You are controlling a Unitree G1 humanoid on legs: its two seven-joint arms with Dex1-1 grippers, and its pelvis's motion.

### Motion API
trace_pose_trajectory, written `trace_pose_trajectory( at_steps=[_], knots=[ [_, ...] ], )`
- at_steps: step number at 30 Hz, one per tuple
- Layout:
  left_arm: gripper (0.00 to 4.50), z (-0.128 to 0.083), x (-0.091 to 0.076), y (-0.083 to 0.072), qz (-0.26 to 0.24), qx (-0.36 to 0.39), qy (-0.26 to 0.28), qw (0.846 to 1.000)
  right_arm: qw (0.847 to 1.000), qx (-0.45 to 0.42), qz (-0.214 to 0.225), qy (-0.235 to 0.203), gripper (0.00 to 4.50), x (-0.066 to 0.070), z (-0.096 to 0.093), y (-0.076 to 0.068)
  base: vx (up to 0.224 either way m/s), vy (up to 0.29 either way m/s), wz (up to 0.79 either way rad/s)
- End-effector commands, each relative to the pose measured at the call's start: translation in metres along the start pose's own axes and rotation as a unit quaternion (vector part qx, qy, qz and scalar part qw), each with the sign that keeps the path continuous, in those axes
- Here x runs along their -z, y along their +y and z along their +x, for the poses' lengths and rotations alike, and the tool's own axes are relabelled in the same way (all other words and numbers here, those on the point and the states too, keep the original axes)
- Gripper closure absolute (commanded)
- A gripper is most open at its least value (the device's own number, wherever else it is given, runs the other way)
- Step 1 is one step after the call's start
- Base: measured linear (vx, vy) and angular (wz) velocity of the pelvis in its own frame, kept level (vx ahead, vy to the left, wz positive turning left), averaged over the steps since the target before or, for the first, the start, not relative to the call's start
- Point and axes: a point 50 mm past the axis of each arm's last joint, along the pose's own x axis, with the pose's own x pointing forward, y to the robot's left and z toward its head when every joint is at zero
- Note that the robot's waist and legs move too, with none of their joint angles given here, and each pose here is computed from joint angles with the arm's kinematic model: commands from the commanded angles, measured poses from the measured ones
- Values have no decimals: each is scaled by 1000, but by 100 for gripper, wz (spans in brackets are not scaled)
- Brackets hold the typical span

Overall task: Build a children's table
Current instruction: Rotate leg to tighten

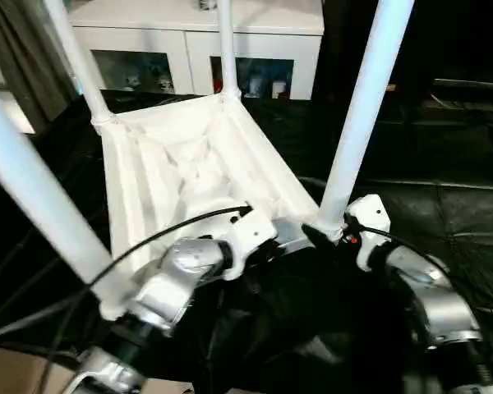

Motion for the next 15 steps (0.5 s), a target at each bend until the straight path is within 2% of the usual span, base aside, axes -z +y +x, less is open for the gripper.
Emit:
trace_pose_trajectory(
  at_steps=[1, 3, 7, 8, 15],
  knots=[
    [450, -4, -2, 4, 6, -6, -18, 1000, 995, -97, -13, -32, 70, -14, 13, 23, 0, 0, 0],
    [450, -17, 4, 8, 17, 26, -3, 1000, 991, -133, -9, -29, 70, -17, 4, 15, 0, 0, 0],
    [450, -28, 11, 10, 18, 63, 13, 998, 985, -172, 0, -15, 70, -17, -3, 11, 0, 0, 0],
    [450, -38, 15, 14, 22, 95, 27, 995, 980, -199, -11, 6, 70, -15, -6, 8, 0, 0, 0],
    [450, -45, 16, 23, 31, 102, 39, 993, 978, -207, -20, 15, 70, -16, -1, 5, 0, 0, 0]
  ],
)
